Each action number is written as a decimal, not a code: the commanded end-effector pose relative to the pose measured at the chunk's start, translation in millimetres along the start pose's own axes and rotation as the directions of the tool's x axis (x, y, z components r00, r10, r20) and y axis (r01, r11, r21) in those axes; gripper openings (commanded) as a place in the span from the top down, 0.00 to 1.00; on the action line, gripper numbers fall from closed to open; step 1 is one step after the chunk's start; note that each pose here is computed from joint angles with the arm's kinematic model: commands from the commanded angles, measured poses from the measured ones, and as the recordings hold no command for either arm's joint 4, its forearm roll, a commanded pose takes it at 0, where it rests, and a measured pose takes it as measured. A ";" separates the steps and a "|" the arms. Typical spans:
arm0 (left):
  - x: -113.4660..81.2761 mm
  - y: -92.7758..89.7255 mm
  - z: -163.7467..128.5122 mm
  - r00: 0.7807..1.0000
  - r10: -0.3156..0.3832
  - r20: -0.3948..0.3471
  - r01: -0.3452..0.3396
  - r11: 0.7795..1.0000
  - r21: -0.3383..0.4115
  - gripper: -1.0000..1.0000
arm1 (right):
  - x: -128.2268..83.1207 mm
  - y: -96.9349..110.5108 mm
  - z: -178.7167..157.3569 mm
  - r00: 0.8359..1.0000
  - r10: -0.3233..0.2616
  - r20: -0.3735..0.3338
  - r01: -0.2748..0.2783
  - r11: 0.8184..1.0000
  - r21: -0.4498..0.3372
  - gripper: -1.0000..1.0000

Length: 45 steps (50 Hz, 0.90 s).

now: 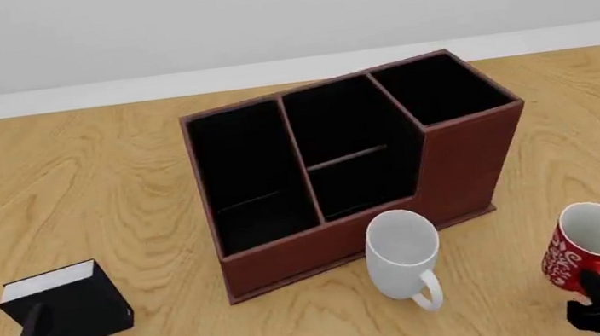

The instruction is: Pick up the red mug and place it to the right of the caddy.

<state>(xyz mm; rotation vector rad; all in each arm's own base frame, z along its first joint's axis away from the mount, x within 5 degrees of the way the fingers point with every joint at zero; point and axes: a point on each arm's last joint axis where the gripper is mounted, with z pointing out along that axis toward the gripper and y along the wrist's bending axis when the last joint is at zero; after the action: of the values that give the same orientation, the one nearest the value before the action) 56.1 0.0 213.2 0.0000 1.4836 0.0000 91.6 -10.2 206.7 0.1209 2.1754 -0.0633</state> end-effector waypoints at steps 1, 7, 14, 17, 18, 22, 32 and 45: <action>0.0 0.0 0.0 1.000 0.000 0.000 0.000 1.000 0.000 0.00 | -23.0 -5.0 -9.4 0.995 -0.028 0.091 0.024 0.999 0.047 1.00; 0.0 0.0 0.0 1.000 0.000 0.000 0.000 1.000 0.000 0.00 | -31.4 -8.1 -0.8 0.993 -0.036 0.115 0.028 0.997 0.069 1.00; 0.0 0.0 0.0 1.000 0.000 0.000 0.000 1.000 0.000 0.00 | -41.8 -10.5 15.4 0.990 -0.050 0.130 0.040 0.996 0.078 1.00; 0.0 0.0 0.0 1.000 0.000 0.000 0.000 1.000 0.000 0.00 | -44.9 -11.9 23.2 0.990 -0.052 0.134 0.041 0.996 0.084 1.00; 0.0 0.0 0.0 1.000 0.000 0.000 0.000 1.000 0.000 0.00 | -45.9 -12.0 25.0 0.989 -0.054 0.135 0.043 0.996 0.084 1.00; 0.0 0.0 0.0 1.000 0.000 0.000 0.000 1.000 0.000 0.00 | -52.4 -14.7 32.3 0.988 -0.060 0.142 0.047 0.994 0.096 1.00; 0.0 0.0 0.0 1.000 0.000 0.000 0.000 1.000 0.000 0.00 | -70.7 -20.7 50.5 0.984 -0.080 0.157 0.061 0.991 0.119 1.00; 0.0 0.0 0.0 1.000 0.000 0.000 0.000 1.000 0.000 0.00 | -90.5 -24.1 83.7 0.982 -0.101 0.157 0.083 0.990 0.117 1.00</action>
<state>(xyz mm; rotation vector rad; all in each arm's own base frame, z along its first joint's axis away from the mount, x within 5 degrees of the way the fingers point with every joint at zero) 56.1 0.0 213.2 0.0000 1.4836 0.0000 180.0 -40.8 232.7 0.0858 2.0328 -0.2286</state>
